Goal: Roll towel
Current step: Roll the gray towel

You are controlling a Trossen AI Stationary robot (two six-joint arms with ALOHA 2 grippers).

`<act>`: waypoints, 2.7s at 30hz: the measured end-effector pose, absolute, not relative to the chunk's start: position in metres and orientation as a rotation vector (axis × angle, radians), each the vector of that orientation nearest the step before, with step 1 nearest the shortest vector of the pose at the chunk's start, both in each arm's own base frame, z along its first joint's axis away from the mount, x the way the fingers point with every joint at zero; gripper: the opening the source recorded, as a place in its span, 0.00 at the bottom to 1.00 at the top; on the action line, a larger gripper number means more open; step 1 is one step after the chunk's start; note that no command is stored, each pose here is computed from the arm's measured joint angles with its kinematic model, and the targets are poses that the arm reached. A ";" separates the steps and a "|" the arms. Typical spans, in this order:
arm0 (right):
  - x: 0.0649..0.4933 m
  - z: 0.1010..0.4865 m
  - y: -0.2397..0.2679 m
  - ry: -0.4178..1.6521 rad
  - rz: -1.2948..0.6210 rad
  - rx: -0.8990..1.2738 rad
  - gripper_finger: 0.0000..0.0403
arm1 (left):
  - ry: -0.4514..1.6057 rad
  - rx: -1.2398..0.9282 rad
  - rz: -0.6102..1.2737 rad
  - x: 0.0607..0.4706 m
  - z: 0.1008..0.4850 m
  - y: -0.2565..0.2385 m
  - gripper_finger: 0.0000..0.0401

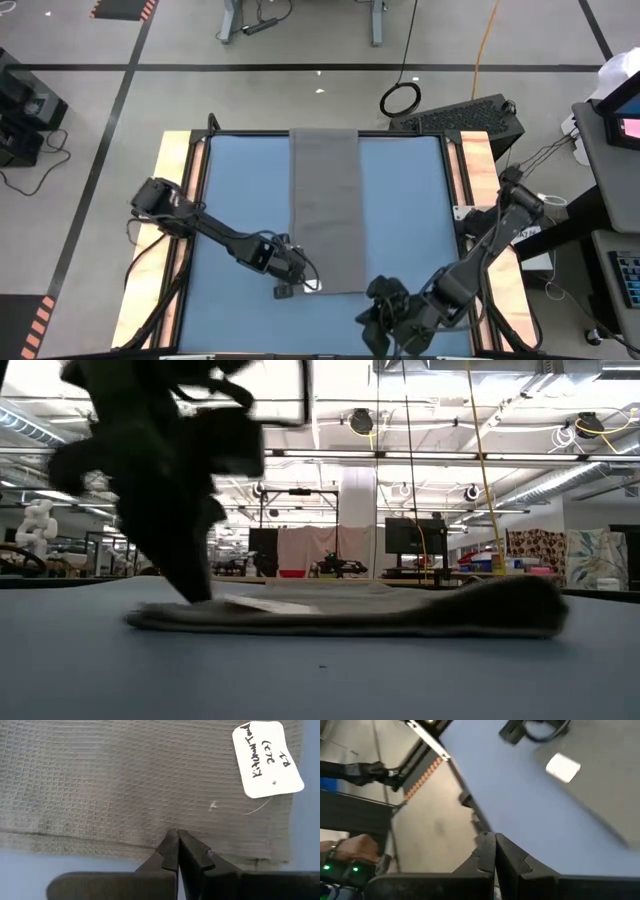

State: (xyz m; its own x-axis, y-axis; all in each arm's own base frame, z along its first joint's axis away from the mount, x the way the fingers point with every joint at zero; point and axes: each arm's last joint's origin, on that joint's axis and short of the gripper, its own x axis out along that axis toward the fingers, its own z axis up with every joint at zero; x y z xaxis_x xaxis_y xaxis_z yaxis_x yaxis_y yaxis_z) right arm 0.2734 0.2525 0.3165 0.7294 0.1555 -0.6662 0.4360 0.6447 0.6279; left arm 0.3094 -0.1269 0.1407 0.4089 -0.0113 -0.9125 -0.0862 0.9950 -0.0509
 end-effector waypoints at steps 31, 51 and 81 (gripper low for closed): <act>0.274 0.314 0.223 1.009 -0.206 0.841 0.00 | 0.696 -0.471 0.132 0.282 0.254 -0.129 0.02; 0.255 0.362 0.163 0.962 -0.048 0.586 0.00 | 0.490 -0.569 0.122 0.285 0.317 -0.113 0.10; 0.188 0.405 0.128 0.840 0.016 0.255 0.00 | 0.645 -0.628 0.125 0.304 0.274 -0.145 0.37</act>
State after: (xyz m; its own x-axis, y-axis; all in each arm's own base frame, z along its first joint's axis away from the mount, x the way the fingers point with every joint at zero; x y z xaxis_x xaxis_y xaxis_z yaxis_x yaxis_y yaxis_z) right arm 0.1877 0.1284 0.4046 0.6694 0.1143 -0.7340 0.0862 0.9695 0.2296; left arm 0.3037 -0.1452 0.2735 0.7987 -0.0808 -0.5963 -0.2973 0.8086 -0.5078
